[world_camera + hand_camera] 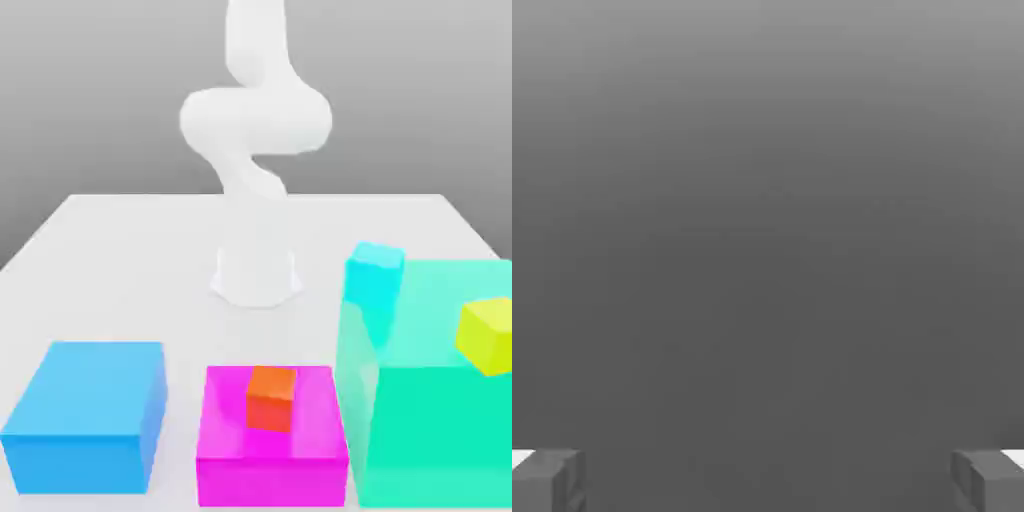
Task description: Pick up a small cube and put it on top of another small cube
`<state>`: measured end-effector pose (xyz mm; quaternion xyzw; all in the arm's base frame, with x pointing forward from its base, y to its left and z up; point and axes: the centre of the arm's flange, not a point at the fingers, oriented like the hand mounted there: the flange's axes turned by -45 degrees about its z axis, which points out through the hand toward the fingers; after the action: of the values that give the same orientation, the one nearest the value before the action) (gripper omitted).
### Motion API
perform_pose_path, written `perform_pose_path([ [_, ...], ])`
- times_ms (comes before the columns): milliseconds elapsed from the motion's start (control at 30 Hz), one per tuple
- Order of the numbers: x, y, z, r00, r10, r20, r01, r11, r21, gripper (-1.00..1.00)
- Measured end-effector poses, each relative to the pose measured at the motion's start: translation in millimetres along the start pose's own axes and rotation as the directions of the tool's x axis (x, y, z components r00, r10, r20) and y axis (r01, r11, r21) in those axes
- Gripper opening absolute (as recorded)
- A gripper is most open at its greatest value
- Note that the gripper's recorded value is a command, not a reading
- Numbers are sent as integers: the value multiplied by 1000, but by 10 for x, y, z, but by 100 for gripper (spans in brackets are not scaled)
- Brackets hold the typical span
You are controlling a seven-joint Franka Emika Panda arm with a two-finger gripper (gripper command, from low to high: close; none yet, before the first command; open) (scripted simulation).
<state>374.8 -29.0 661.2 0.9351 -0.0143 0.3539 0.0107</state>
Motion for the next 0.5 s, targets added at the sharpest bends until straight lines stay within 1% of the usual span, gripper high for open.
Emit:
perform_pose_path([
  [100, -281, 410, 748, 994, 8, 110, -4, 999, -37, 0],
  [233, -867, 936, 1568, 967, 30, 252, -13, 997, -70, 0],
  [367, -1677, 1408, 2201, 919, 60, 391, -28, 996, -87, 0],
  [500, -2725, 1777, 2638, 842, 95, 530, -56, 994, -89, 0],
])
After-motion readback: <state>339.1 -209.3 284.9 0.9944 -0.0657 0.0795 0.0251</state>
